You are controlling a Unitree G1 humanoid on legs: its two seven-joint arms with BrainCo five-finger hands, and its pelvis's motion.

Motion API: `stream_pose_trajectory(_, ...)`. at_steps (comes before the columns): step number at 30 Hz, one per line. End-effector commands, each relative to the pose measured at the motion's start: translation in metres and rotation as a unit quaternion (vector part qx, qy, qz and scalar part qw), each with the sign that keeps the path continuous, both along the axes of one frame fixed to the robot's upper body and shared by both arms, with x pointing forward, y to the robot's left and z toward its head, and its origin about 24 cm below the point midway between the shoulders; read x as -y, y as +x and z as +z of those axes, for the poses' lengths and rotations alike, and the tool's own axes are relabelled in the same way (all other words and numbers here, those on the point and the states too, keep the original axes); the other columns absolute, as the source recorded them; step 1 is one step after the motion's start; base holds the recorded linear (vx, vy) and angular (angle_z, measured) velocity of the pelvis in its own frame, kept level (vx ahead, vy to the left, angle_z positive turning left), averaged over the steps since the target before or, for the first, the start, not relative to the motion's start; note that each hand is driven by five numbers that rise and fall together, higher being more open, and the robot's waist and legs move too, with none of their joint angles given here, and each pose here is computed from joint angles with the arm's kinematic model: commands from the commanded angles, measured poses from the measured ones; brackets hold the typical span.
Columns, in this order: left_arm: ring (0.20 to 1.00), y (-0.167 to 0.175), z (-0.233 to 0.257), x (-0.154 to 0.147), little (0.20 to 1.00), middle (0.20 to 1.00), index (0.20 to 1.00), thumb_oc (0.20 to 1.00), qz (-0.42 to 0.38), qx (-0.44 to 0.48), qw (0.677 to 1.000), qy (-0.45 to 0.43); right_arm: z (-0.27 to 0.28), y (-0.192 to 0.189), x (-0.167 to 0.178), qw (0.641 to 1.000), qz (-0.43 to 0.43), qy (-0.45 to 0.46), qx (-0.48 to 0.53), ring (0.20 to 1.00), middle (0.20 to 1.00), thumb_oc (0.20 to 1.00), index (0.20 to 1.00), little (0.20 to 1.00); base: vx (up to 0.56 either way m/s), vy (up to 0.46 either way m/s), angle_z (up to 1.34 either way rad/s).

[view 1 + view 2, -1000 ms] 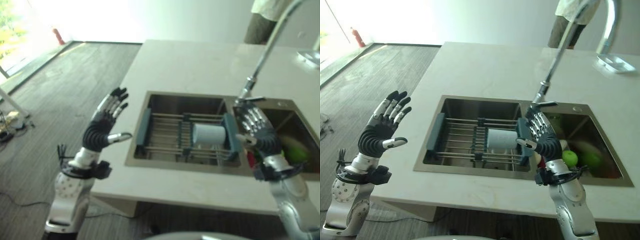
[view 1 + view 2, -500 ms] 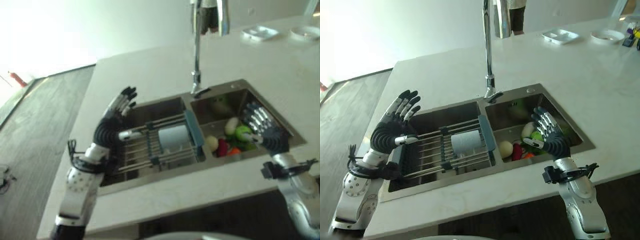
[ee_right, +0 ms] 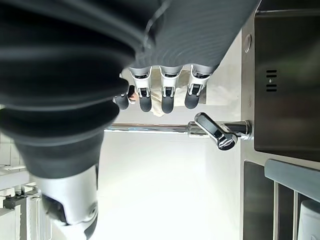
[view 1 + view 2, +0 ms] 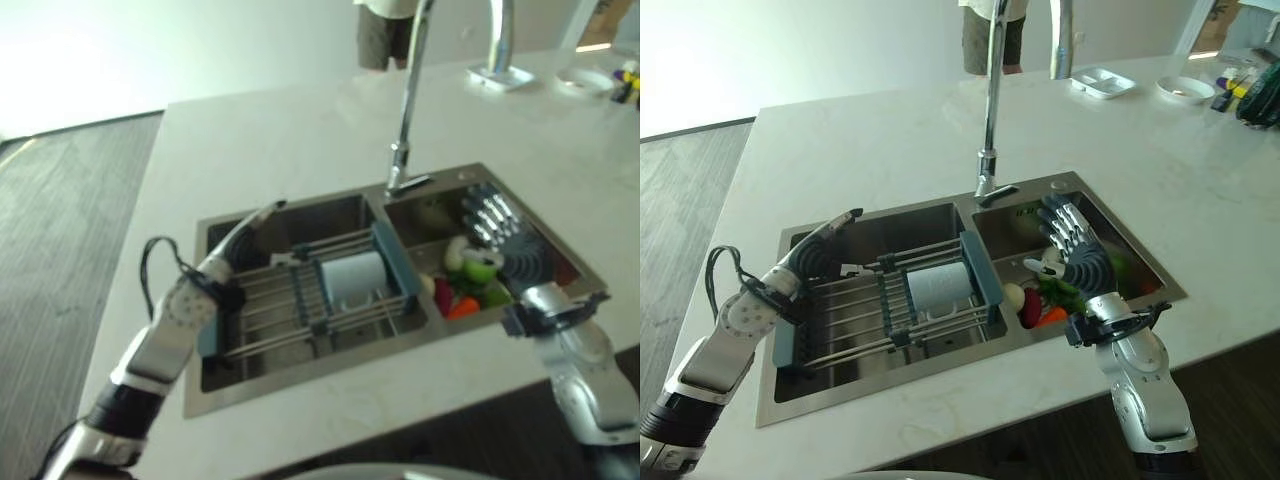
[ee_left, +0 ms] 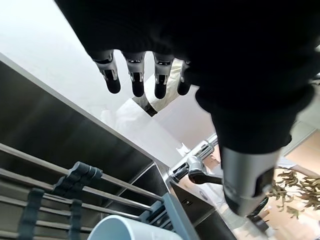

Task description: Place the dishes in the dishwasher.

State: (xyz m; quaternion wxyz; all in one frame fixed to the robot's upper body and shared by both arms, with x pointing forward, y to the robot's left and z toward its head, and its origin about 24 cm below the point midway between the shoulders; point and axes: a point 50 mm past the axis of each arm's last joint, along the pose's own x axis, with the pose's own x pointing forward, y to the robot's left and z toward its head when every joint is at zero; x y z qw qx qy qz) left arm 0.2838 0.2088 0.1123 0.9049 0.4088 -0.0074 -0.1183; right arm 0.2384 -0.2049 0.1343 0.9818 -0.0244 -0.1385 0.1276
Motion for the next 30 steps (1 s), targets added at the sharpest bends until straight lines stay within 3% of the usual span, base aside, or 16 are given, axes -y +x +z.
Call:
stream_pose_trajectory(1,1.000,0.014,0.022,-0.009,1.000,1.000,1.000,1.000,0.042,0.044,0.997,0.045,0.028,0.005,-0.004,0.997,0.025,-0.025,0.062,1.000,1.000,1.000,1.000,1.000,-0.01,-0.020,-0.27)
stream_pose_trajectory(15,1.000,0.026,-0.013,0.000,1.000,1.000,1.000,1.000,0.058,-0.073,0.986,0.138,0.027,0.009,-0.007,0.996,0.045,-0.045,0.056,1.000,1.000,1.000,1.000,1.000,-0.02,-0.036,-0.08)
stream_pose_trajectory(30,1.000,0.025,-0.022,0.008,1.000,1.000,1.000,1.000,0.034,-0.103,0.980,0.165,0.028,0.010,-0.012,0.995,0.053,-0.060,0.055,1.000,1.000,1.000,1.000,1.000,-0.03,-0.008,0.00)
